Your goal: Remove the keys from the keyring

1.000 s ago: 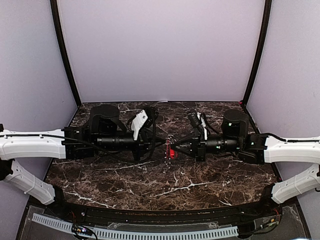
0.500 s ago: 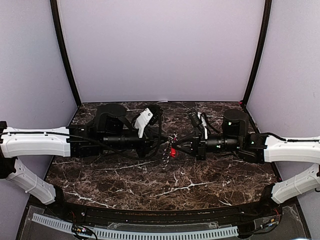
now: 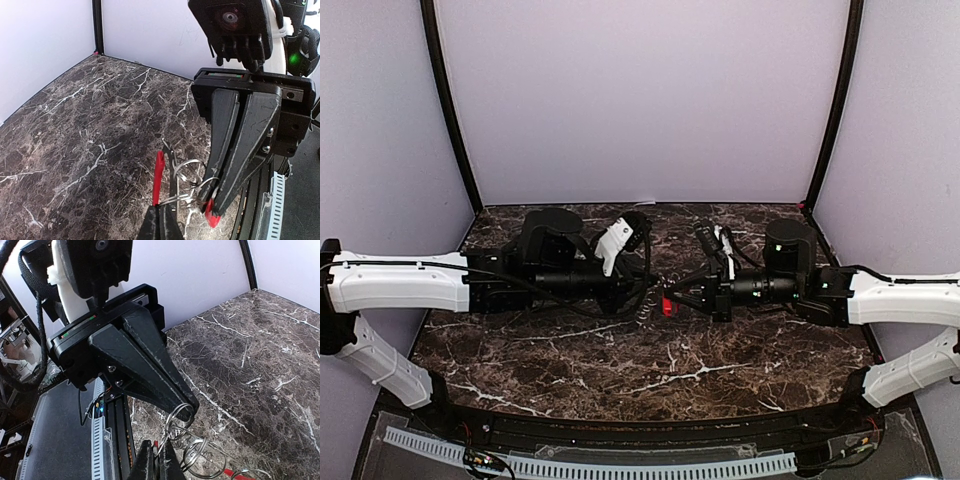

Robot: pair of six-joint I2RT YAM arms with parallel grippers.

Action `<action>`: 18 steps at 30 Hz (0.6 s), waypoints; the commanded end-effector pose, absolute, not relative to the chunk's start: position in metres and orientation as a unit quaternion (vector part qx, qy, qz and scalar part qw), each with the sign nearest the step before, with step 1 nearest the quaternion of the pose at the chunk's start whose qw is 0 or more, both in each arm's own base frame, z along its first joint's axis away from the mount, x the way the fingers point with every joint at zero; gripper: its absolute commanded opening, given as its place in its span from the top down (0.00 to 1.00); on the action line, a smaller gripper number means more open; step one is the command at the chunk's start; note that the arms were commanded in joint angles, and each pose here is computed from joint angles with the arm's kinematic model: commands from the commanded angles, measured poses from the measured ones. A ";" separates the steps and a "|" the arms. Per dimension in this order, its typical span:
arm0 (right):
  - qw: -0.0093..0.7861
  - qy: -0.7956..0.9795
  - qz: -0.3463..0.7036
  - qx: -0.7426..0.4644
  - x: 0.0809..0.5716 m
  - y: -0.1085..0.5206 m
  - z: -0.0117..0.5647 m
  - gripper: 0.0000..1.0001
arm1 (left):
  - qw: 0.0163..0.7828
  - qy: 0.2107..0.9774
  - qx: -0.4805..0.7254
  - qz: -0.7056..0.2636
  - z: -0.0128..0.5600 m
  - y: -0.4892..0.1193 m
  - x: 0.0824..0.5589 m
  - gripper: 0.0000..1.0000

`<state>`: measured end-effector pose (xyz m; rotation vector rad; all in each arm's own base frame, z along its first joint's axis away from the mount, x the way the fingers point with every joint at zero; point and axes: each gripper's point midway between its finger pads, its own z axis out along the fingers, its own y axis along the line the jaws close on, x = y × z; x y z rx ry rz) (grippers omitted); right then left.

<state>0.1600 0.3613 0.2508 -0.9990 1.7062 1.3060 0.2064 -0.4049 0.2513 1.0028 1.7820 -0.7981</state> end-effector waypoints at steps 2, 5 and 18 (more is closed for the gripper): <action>0.403 0.633 0.524 -0.403 0.156 0.364 0.273 1.00 | 0.454 0.724 0.416 -0.310 0.242 -0.398 0.209 1.00; 0.402 0.636 0.521 -0.403 0.157 0.365 0.271 1.00 | 0.452 0.723 0.421 -0.310 0.240 -0.399 0.208 1.00; 0.400 0.658 0.496 -0.402 0.170 0.371 0.261 1.00 | 0.467 0.715 0.453 -0.256 0.236 -0.404 0.202 1.00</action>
